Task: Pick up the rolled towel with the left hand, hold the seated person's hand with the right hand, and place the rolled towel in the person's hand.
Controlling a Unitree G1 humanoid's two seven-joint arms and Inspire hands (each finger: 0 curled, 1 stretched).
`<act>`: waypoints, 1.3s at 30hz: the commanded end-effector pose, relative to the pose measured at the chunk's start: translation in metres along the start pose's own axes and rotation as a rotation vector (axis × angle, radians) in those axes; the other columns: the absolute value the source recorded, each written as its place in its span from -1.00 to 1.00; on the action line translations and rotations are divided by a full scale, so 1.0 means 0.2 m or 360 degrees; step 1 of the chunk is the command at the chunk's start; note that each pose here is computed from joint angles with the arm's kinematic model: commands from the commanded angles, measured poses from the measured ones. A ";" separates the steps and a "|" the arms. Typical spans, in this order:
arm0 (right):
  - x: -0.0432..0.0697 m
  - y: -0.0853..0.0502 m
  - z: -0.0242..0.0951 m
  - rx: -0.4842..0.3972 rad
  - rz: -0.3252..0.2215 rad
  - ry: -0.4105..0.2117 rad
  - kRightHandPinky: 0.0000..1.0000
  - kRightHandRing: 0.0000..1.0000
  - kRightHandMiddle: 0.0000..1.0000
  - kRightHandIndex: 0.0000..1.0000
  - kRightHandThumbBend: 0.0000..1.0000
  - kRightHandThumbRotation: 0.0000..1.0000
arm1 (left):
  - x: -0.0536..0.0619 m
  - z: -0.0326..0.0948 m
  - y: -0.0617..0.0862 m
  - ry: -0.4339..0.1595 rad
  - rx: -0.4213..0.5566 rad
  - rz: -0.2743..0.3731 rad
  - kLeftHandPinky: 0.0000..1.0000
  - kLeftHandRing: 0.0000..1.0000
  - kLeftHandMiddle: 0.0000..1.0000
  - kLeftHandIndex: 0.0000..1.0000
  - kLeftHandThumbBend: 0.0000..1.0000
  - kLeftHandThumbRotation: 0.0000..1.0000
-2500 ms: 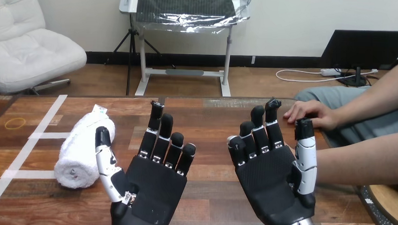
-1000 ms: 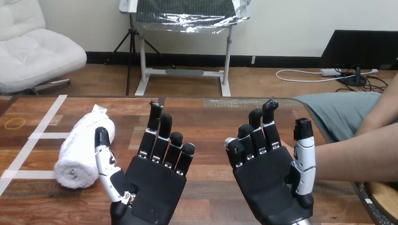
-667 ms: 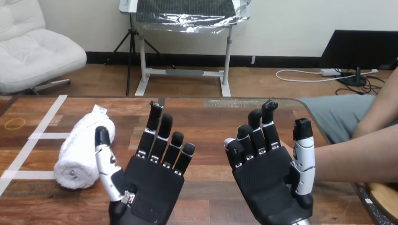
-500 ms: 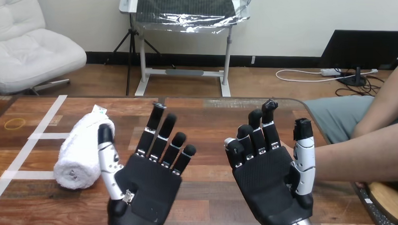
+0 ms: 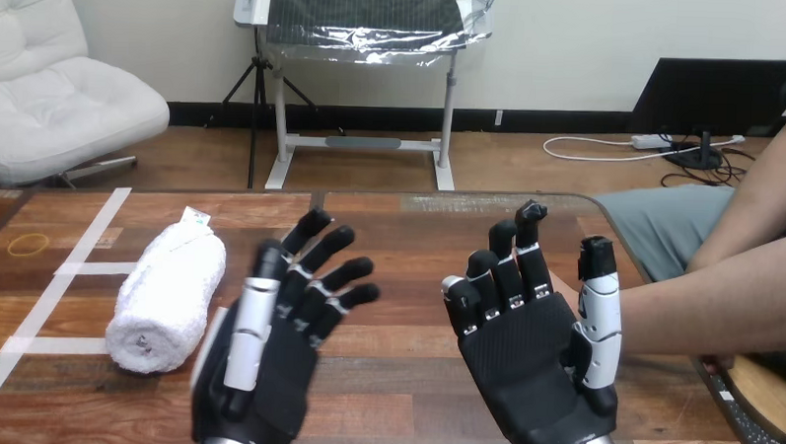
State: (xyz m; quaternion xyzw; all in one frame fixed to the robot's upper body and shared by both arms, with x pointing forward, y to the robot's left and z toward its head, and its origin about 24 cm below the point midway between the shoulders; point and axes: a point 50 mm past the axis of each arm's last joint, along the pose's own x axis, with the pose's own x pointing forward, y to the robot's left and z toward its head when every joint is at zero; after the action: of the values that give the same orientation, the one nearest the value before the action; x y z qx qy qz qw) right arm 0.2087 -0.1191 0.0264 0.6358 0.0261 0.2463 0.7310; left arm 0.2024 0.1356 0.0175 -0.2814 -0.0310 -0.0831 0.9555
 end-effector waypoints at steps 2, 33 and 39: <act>0.11 0.09 0.02 0.0018 0.0189 -0.0085 -0.36 -0.05 0.15 0.17 0.34 -0.52 | 0.06 0.30 -0.16 -0.0599 0.1095 0.0112 0.56 0.62 0.64 0.64 0.26 -0.25; 0.11 0.07 0.02 0.0011 0.0191 -0.0090 -0.36 -0.04 0.16 0.18 0.33 -0.49 | 0.15 0.41 -0.17 -0.0771 0.2232 0.0644 0.45 0.65 0.75 0.74 0.46 -0.49; 0.11 0.07 0.02 0.0014 0.0190 -0.0088 -0.36 -0.05 0.16 0.18 0.34 -0.50 | 0.16 0.42 -0.16 -0.0779 0.2308 0.0686 0.41 0.65 0.76 0.75 0.45 -0.46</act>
State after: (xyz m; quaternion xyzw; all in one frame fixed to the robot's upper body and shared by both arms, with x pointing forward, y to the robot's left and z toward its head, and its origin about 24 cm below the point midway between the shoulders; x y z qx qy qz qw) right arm 0.2053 -0.1194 0.0233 0.6374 0.0323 0.2413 0.7310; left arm 0.2022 0.1558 0.0175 0.2856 -0.0057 0.1180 0.9511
